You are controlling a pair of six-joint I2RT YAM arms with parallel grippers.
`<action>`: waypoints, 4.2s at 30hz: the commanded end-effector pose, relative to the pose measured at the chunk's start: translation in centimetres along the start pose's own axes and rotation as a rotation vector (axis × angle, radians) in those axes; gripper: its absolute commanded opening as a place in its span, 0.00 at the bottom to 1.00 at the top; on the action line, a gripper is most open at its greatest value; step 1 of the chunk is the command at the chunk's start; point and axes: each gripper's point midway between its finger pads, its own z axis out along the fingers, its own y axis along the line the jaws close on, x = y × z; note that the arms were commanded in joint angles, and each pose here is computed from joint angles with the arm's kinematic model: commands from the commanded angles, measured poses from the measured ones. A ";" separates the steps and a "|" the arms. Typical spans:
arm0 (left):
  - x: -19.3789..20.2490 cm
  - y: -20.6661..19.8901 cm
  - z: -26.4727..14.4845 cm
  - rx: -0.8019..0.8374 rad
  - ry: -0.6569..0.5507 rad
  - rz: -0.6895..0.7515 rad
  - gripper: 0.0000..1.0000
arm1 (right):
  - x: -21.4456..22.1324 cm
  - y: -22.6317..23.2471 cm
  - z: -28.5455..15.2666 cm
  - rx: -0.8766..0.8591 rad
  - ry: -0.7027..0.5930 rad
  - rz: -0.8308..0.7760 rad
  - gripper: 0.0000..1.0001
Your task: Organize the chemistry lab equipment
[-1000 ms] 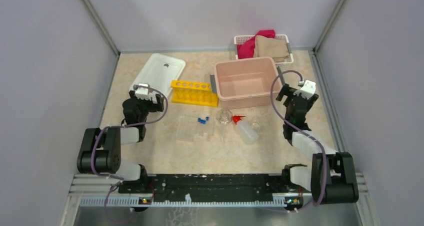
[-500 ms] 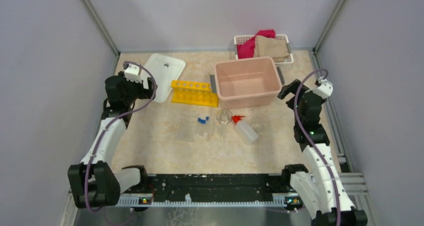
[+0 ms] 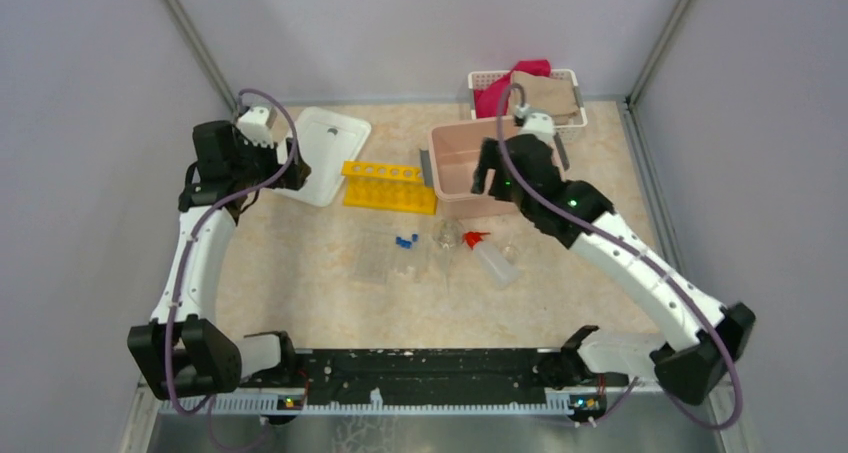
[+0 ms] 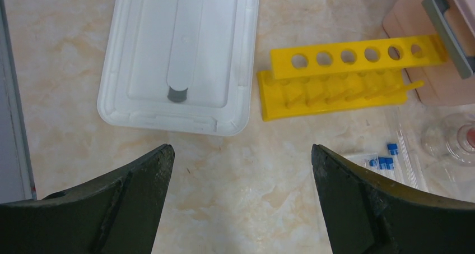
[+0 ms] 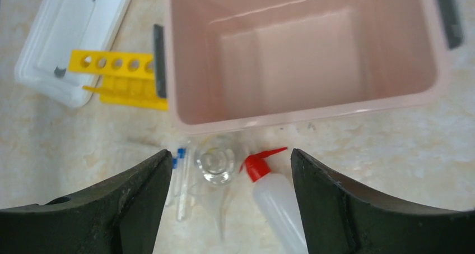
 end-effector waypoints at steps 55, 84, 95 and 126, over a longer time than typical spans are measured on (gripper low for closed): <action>0.8 -0.3 -2.1 0.070 0.199 -0.184 0.99 | 22.5 9.1 18.0 0.200 0.310 -0.179 0.28; -0.2 -2.0 -3.2 0.154 0.149 -0.160 0.99 | 16.3 15.9 13.4 -0.023 0.202 -0.185 0.00; -2.6 -5.3 -5.5 0.316 0.065 -0.127 0.99 | 5.7 20.2 5.4 -0.279 0.012 0.000 0.00; -0.2 -16.2 -7.9 0.771 0.031 -0.104 0.85 | -4.5 31.9 0.1 -0.479 -0.250 0.209 0.00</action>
